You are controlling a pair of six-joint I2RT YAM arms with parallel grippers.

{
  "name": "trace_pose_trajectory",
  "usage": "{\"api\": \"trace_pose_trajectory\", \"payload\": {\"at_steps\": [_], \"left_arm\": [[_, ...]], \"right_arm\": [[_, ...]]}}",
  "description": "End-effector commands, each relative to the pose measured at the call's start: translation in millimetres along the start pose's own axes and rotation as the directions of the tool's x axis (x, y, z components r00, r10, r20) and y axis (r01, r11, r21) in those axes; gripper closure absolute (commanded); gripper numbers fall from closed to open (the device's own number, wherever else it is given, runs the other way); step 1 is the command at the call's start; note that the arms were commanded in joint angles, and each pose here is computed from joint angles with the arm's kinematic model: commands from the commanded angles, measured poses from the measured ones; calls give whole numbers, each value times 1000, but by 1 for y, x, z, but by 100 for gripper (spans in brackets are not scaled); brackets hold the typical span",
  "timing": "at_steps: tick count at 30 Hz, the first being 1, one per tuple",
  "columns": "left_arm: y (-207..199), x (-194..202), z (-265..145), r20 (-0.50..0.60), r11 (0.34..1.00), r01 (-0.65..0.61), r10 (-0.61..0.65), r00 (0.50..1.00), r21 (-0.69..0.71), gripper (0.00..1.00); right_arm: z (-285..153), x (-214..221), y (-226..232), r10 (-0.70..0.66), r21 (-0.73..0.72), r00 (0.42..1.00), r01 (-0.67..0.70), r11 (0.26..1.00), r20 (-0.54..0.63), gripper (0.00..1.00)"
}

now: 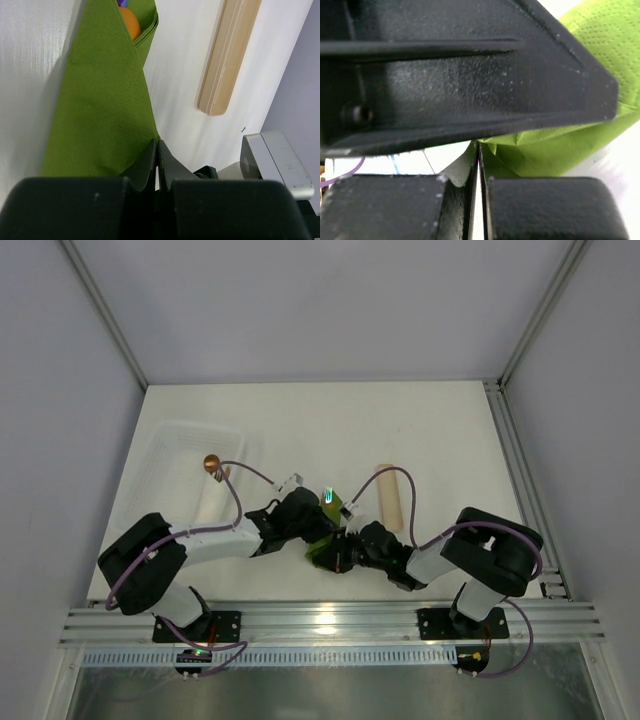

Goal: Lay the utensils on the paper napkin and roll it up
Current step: Roll the napkin at the center of the board.

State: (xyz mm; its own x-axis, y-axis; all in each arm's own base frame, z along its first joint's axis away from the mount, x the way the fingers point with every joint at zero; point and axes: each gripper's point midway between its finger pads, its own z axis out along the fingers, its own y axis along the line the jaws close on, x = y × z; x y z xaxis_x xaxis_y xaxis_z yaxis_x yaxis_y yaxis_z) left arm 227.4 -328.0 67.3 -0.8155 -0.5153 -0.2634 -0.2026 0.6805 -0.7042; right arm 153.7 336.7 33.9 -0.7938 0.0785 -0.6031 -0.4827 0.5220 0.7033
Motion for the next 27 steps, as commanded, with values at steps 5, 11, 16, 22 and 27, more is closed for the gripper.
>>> {"api": "trace_pose_trajectory", "payload": {"at_steps": [5, 11, 16, 22, 27], "left_arm": [[-15, -4, -6, 6, 997, 32, -33, 999, 67, 100], [-14, -2, -5, 1, 997, 40, -40, 999, 70, 100], [-16, -2, -7, -1, 996, 49, -49, 999, 78, 100], [-15, -2, -7, -4, 995, 64, -64, 998, 77, 100], [-18, 0, -9, -13, 994, 72, -71, 997, 88, 100]], "right_arm": [[12, -22, 20, -18, -62, 997, 23, 998, 77, 96], [18, -15, 14, 1, -45, 998, 1, 999, 59, 96], [21, -10, 12, 3, -36, 999, -1, 999, 47, 96], [26, -2, 0, 9, 15, 1000, -10, 1000, 25, 96], [29, 7, -13, 10, 75, 1000, -11, 997, 10, 97]]}}
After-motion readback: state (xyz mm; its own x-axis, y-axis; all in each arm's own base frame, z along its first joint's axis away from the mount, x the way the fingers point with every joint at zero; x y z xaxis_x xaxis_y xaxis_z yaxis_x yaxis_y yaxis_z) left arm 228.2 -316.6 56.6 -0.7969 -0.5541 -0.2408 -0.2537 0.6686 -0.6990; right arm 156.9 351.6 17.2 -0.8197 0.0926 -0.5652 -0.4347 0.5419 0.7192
